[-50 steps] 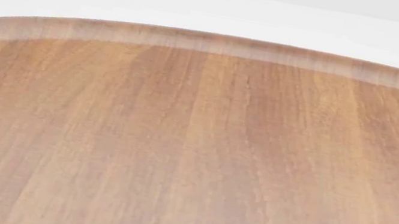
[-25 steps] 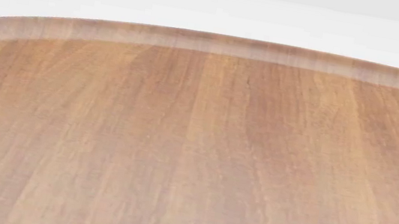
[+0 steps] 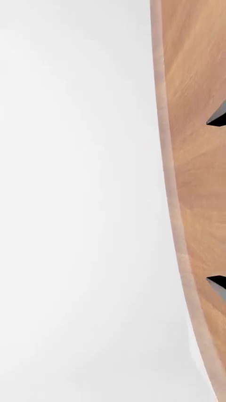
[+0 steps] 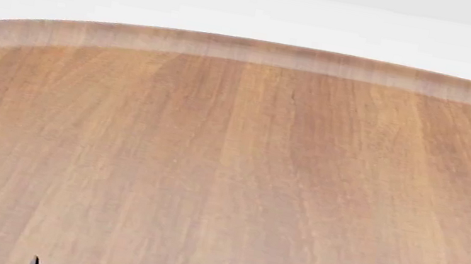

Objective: Put the chocolate pudding to the left of the plate.

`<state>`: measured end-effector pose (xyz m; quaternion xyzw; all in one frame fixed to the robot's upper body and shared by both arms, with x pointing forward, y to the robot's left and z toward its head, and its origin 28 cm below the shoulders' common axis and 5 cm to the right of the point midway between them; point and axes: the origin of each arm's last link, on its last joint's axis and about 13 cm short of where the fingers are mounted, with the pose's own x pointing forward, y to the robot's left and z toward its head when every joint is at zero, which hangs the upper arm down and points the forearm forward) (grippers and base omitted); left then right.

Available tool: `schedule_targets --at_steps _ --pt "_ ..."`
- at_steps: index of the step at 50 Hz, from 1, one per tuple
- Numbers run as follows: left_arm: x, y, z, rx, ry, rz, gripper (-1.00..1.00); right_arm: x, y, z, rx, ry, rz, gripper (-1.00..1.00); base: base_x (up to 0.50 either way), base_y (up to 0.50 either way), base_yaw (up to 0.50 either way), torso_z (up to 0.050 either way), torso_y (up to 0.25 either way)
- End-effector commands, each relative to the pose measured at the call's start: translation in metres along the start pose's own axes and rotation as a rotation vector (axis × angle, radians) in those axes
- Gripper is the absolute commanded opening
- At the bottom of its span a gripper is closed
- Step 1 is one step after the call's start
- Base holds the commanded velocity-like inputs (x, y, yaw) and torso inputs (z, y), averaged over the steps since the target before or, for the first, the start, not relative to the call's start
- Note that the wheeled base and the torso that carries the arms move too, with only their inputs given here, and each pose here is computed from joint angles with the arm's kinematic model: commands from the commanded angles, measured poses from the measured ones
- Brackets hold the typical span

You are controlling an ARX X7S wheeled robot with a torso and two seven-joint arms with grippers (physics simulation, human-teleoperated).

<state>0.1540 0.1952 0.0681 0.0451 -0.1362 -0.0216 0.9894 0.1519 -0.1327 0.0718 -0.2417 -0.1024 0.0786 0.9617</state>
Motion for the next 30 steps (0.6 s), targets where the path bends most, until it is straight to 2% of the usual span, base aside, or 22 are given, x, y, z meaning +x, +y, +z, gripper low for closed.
schedule_targets --at_steps 1,4,7,11,21,30 --pt "-0.014 0.005 0.026 0.031 -0.126 0.046 1.0 -0.012 0.012 0.033 0.031 -0.161 -0.185 1.0 0.0 0.0 0.0 0.0 0.0" --pt "-0.016 0.006 0.031 0.026 -0.151 0.056 1.0 -0.015 0.013 0.039 0.025 -0.187 -0.194 1.0 0.0 0.0 0.0 0.0 0.0" --pt "-0.023 0.009 0.04 -0.022 -0.212 0.075 1.0 -0.022 0.015 0.044 0.037 -0.214 -0.194 1.0 0.0 0.0 0.0 0.0 0.0" --pt "-0.028 0.01 0.046 -0.044 -0.239 0.072 1.0 -0.025 0.017 0.045 0.073 -0.227 -0.175 1.0 0.0 0.0 0.0 0.0 0.0" --pt "-0.029 0.012 0.047 -0.052 -0.254 0.08 1.0 -0.028 0.018 0.049 0.107 -0.245 -0.153 1.0 0.0 0.0 0.0 0.0 0.0" --pt "-0.029 0.012 0.048 -0.054 -0.257 0.083 1.0 -0.028 0.018 0.048 0.099 -0.245 -0.15 1.0 0.0 0.0 0.0 0.0 0.0"
